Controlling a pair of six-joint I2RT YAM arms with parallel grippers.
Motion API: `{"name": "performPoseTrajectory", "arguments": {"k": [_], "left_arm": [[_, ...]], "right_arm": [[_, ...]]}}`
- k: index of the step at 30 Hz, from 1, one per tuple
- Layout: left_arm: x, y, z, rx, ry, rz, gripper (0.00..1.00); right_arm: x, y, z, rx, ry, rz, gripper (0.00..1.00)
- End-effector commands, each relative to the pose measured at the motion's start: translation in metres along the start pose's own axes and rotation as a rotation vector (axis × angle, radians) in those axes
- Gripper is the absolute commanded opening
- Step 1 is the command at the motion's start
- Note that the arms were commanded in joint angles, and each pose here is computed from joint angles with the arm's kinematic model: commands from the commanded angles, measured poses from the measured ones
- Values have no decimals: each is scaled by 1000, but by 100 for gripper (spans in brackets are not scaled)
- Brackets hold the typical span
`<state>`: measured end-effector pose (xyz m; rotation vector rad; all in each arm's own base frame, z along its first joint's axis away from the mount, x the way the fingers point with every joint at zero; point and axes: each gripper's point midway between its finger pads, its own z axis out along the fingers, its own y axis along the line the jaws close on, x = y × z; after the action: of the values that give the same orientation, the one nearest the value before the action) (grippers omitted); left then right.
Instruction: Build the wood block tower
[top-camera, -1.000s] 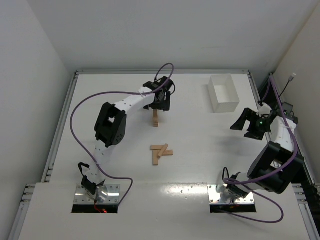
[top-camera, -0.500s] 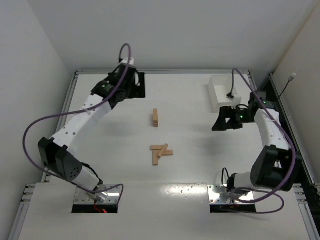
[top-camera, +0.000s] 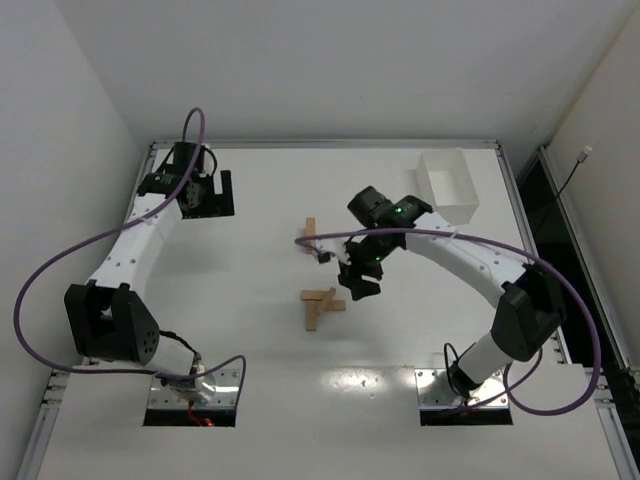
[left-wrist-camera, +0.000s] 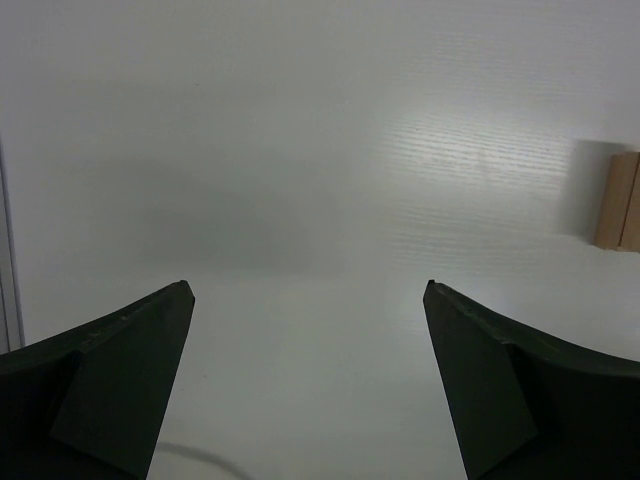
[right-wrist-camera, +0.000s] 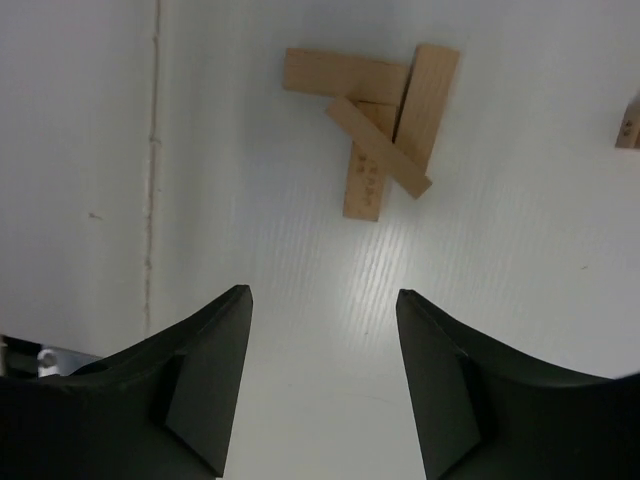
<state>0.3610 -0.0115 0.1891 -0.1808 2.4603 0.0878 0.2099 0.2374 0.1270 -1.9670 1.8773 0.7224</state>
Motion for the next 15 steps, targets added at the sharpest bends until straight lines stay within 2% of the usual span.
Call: {"name": "performPoseTrajectory", "arguments": {"k": [1,5,10,15], "left_arm": [[-16,11,-22,25,-62,-4,99],[-15,21,-23,41,-57,-41,99],[-9,37,-12,65,-17,-105,99],[-8,47,-2,95,11,-153,99]], "right_arm": [[-13,-29,8,120,61,-279,56],[-29,-39,23,199,48,-434,49],[-24,-39,52,119,86,-549,40],[-22,-30,75,49,94,-626,39]]}}
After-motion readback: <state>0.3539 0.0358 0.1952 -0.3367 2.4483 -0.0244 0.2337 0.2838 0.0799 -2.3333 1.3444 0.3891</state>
